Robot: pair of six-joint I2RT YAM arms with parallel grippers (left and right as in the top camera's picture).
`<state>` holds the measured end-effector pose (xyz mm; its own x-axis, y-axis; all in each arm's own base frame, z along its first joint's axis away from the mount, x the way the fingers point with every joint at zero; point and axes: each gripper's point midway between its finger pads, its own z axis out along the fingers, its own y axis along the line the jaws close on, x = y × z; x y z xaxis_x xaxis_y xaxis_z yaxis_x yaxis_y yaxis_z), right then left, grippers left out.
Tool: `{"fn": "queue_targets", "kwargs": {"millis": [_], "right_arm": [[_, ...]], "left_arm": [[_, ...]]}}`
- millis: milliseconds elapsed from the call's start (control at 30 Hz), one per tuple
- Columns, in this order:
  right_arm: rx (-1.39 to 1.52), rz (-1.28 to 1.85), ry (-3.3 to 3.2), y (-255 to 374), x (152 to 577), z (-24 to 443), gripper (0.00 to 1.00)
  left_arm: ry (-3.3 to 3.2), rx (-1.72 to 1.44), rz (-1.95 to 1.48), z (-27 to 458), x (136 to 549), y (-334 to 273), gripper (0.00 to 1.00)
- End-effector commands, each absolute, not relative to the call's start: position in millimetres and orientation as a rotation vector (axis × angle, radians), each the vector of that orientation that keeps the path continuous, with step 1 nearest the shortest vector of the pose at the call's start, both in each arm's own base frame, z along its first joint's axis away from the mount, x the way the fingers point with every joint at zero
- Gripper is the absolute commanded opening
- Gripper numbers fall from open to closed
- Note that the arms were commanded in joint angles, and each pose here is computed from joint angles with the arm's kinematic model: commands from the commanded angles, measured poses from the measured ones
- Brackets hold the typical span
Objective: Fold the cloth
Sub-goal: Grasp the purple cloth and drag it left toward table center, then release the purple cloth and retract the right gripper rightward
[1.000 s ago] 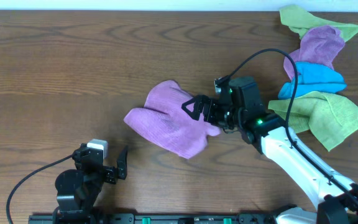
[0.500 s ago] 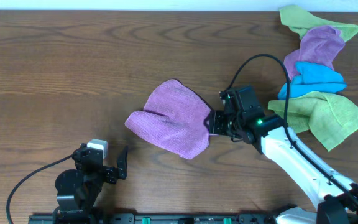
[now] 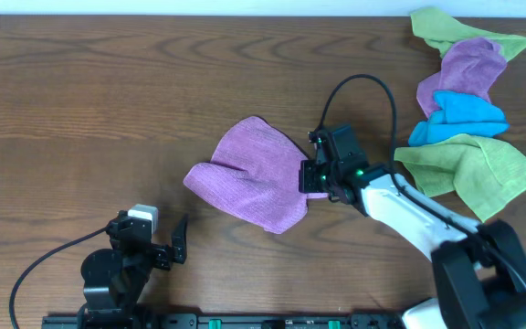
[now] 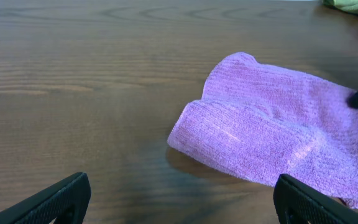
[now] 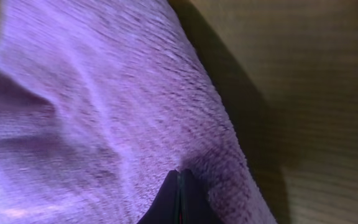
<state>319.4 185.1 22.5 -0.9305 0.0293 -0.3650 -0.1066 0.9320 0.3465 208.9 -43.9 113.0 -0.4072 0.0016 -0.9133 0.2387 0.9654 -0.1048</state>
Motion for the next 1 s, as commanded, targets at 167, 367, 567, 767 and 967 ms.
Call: {"fn": "queue_targets", "kwargs": {"millis": [167, 367, 567, 767, 967], "right_arm": [[-0.073, 0.441, 2.767, 181, 323, -12, 0.01], [0.006, 0.286, 2.735, 162, 344, -24, 0.01], [0.110, 0.128, 2.502, 138, 412, 16, 0.02], [0.184, 0.095, 2.317, 112, 471, 70, 0.01], [0.004, 0.410, 2.435, 153, 458, 84, 0.50]], "left_arm": [[1.991, 0.167, -0.271, 106, 209, -45, 0.95], [1.991, 0.167, -0.272, 106, 208, -45, 0.95], [1.991, 0.167, -0.272, 106, 208, -45, 0.95], [1.991, 0.167, -0.272, 106, 208, -45, 0.95], [1.991, 0.167, -0.272, 106, 208, -45, 0.95]]}}
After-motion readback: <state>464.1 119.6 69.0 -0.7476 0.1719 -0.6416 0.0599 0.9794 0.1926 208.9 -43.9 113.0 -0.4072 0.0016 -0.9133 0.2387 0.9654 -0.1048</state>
